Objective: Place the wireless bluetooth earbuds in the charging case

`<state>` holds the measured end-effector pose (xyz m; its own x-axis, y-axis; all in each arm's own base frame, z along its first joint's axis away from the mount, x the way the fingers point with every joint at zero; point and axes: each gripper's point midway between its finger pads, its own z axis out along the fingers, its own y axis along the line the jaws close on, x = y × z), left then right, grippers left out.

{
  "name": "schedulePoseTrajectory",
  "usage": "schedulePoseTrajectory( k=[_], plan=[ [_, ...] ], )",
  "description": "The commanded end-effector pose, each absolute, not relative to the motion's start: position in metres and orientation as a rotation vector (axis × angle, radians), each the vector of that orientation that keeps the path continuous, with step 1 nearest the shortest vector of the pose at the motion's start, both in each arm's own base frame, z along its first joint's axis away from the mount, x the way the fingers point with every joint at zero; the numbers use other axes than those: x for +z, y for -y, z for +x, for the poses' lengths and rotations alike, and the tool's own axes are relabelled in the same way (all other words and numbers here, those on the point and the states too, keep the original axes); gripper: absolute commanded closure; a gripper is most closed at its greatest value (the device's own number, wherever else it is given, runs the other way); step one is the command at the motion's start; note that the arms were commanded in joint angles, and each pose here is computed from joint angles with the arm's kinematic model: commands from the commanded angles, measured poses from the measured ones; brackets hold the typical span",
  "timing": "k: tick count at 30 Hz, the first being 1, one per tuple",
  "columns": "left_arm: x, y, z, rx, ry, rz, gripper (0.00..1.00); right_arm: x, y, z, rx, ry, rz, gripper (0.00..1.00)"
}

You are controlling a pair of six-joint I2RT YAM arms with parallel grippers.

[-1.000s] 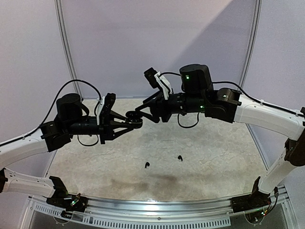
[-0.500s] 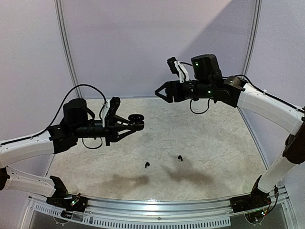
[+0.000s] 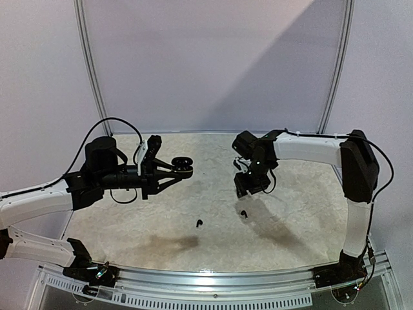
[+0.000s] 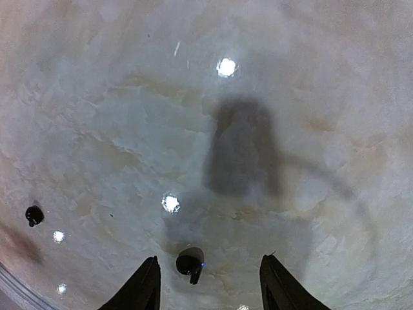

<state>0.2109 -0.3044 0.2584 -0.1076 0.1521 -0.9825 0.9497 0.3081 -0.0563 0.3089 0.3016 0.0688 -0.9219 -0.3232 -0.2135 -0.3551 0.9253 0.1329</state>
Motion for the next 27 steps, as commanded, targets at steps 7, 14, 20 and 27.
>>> schedulePoseTrajectory(
  k=[7,14,20,27],
  plan=[
    [0.252,0.298,0.214,-0.922,-1.524,1.059,1.00,0.025,-0.312,0.276,-0.004,-3.053,-0.800,0.46],
    [0.251,0.297,0.213,-0.918,-1.526,1.062,1.00,0.009,-0.304,0.265,-0.132,-3.092,-0.854,0.57],
    [0.251,0.297,0.213,-0.920,-1.524,1.065,1.00,0.004,-0.296,0.262,-0.198,-3.102,-0.853,0.61],
    [0.250,0.296,0.212,-0.919,-1.521,1.068,1.00,0.005,-0.296,0.267,-0.222,-3.081,-0.849,0.71]
  ],
)
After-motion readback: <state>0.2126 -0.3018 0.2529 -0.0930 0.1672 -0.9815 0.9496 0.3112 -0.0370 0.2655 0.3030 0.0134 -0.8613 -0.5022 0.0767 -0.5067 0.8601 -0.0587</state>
